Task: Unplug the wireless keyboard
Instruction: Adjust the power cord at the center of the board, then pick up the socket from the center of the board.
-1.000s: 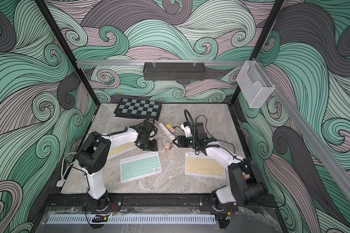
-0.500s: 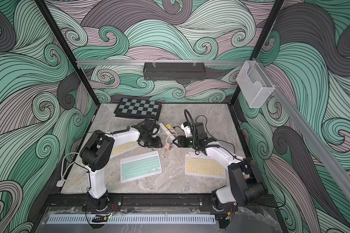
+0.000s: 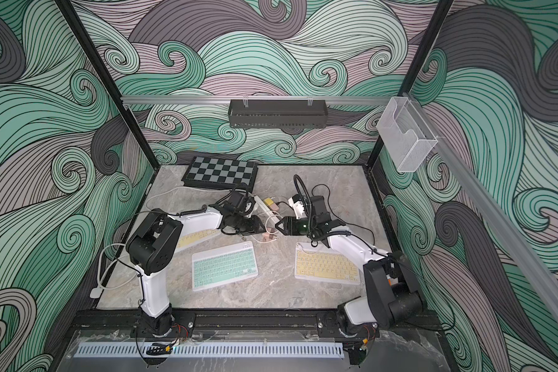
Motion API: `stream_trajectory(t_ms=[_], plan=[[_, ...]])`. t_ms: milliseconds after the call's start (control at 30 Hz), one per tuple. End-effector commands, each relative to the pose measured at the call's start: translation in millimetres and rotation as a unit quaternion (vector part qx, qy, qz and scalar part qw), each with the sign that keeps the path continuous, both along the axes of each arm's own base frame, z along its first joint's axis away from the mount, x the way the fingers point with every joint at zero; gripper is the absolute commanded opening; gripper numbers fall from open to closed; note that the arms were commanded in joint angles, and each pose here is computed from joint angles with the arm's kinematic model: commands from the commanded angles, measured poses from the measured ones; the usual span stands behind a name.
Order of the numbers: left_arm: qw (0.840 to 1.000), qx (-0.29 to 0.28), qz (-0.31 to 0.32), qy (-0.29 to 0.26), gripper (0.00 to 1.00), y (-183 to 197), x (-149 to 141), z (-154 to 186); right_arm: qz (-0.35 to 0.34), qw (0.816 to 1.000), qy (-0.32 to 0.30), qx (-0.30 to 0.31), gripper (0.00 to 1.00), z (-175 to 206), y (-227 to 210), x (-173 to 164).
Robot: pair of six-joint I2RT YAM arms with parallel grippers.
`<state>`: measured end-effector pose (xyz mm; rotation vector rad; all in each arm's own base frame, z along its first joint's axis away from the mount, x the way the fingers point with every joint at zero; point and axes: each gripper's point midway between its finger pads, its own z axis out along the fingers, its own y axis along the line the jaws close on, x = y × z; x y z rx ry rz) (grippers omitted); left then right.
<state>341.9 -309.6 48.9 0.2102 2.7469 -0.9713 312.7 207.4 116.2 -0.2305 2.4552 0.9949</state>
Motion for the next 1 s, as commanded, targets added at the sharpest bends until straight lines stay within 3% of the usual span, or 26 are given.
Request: stream_trajectory(t_ms=[0,200,367,600,833,967], plan=[[0.998,-0.018,0.001,-0.062,0.42,-1,8,56,-0.001,1.000,-0.013,0.002,0.62,10,-2,2],[0.990,0.089,0.001,-0.114,0.44,47,10,83,-0.005,1.000,-0.023,0.008,0.62,19,-1,7],[0.966,0.225,-0.022,-0.126,0.43,95,27,70,-0.006,1.000,-0.023,0.011,0.62,22,0,9],[0.953,0.278,-0.030,-0.113,0.42,125,64,54,-0.004,1.000,-0.024,0.007,0.63,23,-1,8],[0.970,0.215,-0.028,-0.108,0.43,110,89,55,-0.010,1.000,-0.029,-0.001,0.63,24,-5,7],[0.992,0.096,0.001,-0.083,0.44,74,96,75,-0.013,1.000,-0.028,-0.004,0.63,22,-7,9]])
